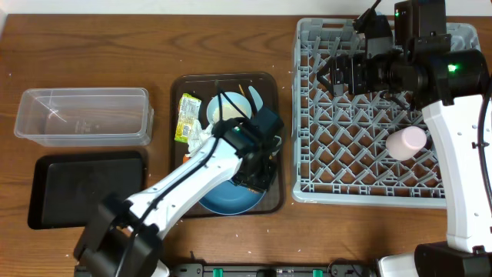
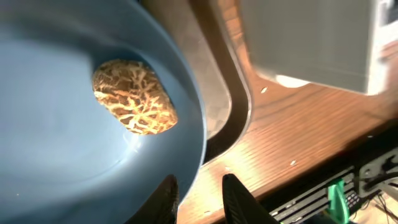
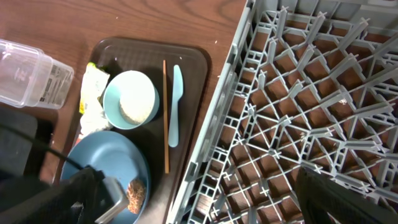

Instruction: Sort waste into correct bins and load items into the dishwasher rack

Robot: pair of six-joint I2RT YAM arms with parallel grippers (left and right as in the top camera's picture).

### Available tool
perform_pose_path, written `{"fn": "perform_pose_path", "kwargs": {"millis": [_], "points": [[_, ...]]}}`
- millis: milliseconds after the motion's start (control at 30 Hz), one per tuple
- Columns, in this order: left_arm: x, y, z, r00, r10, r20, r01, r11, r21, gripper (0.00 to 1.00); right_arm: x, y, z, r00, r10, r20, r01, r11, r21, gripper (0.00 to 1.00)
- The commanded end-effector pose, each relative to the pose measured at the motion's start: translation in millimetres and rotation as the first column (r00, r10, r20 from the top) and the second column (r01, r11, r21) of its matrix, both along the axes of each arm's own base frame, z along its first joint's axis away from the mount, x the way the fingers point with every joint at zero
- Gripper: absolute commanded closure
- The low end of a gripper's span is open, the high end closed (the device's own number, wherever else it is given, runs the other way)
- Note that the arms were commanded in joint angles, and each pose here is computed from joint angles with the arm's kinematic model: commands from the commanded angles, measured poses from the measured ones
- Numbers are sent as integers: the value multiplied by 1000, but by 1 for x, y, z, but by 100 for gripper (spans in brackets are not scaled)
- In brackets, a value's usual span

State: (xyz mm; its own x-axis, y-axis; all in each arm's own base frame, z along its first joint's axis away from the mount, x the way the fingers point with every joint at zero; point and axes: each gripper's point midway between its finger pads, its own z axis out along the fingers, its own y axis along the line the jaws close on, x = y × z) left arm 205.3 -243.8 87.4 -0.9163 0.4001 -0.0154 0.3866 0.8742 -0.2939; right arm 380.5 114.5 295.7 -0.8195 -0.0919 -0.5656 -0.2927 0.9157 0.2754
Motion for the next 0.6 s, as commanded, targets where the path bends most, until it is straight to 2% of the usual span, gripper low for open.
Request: {"fn": "perform_pose_path", "kwargs": {"millis": [0, 267, 567], "points": [[-5, -5, -7, 999, -35, -4, 35, 999, 7, 74, 1, 2, 0, 1000, 7, 6, -7, 1000, -4, 5], [-30, -17, -27, 991, -121, -51, 123, 991, 58, 71, -1, 1, -1, 1000, 6, -1, -6, 1000, -6, 5], [-16, -6, -42, 993, -118, 5, 116, 981, 156, 69, -1, 1, -1, 1000, 6, -1, -6, 1000, -6, 5]]}}
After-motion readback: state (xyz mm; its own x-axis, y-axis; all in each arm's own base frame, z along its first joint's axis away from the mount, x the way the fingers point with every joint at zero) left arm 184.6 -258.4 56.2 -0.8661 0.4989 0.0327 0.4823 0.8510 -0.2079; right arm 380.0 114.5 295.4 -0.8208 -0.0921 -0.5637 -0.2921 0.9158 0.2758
